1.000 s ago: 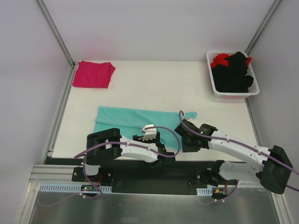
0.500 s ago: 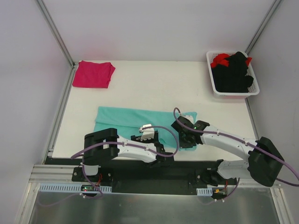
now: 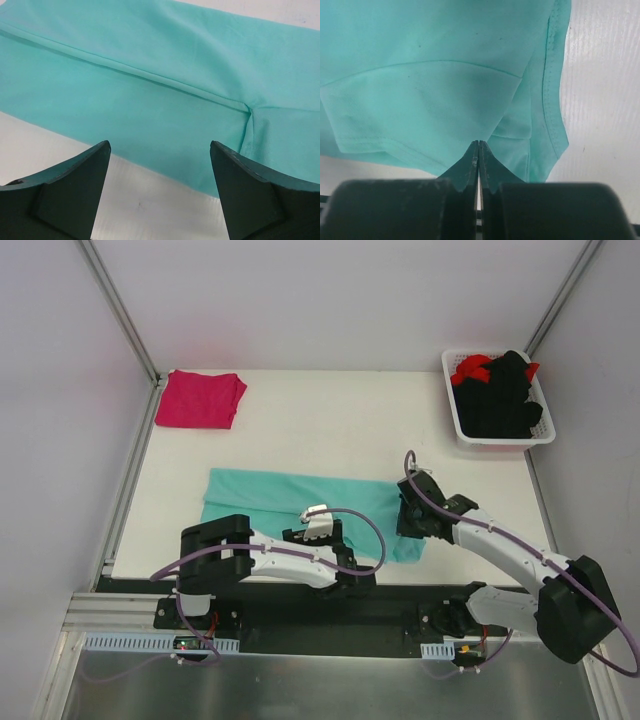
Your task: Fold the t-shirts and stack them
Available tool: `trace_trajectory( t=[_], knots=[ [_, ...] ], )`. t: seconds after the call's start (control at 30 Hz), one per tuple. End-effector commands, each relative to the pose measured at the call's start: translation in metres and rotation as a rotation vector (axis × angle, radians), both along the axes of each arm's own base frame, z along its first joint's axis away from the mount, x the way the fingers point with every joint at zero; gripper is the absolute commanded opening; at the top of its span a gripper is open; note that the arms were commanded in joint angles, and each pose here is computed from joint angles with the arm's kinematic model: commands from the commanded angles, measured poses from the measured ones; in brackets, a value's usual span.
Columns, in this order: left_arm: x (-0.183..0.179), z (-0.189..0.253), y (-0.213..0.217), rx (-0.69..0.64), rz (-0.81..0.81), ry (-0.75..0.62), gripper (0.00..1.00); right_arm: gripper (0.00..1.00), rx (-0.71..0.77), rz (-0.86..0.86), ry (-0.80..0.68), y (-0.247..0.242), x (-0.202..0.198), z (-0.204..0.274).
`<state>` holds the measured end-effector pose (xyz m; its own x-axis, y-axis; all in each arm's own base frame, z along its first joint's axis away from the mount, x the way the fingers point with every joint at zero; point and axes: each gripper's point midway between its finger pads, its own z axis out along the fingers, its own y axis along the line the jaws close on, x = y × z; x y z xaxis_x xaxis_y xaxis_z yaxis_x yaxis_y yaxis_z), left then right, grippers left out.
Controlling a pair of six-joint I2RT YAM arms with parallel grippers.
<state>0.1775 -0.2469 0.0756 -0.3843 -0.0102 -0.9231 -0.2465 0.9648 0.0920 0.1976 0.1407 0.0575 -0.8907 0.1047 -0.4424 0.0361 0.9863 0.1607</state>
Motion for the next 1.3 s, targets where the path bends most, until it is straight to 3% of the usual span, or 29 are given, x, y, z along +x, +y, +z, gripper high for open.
trace_trajectory(
  t=[0.0,0.23,0.87,1.27],
  knots=[
    [0.000,0.010,-0.006,-0.001,-0.015,-0.025,0.81,0.01,0.112,0.022,0.000,0.014,0.006,-0.009],
    [-0.001,0.009,-0.006,0.006,-0.014,-0.022,0.81,0.01,0.144,0.015,0.023,0.019,0.011,-0.025],
    [-0.001,0.008,-0.011,0.018,-0.014,-0.018,0.81,0.01,0.141,0.030,-0.017,0.020,0.031,0.003],
    [-0.003,0.012,-0.003,0.014,0.002,-0.024,0.81,0.01,0.132,0.006,0.064,0.012,0.022,-0.034]
  ],
)
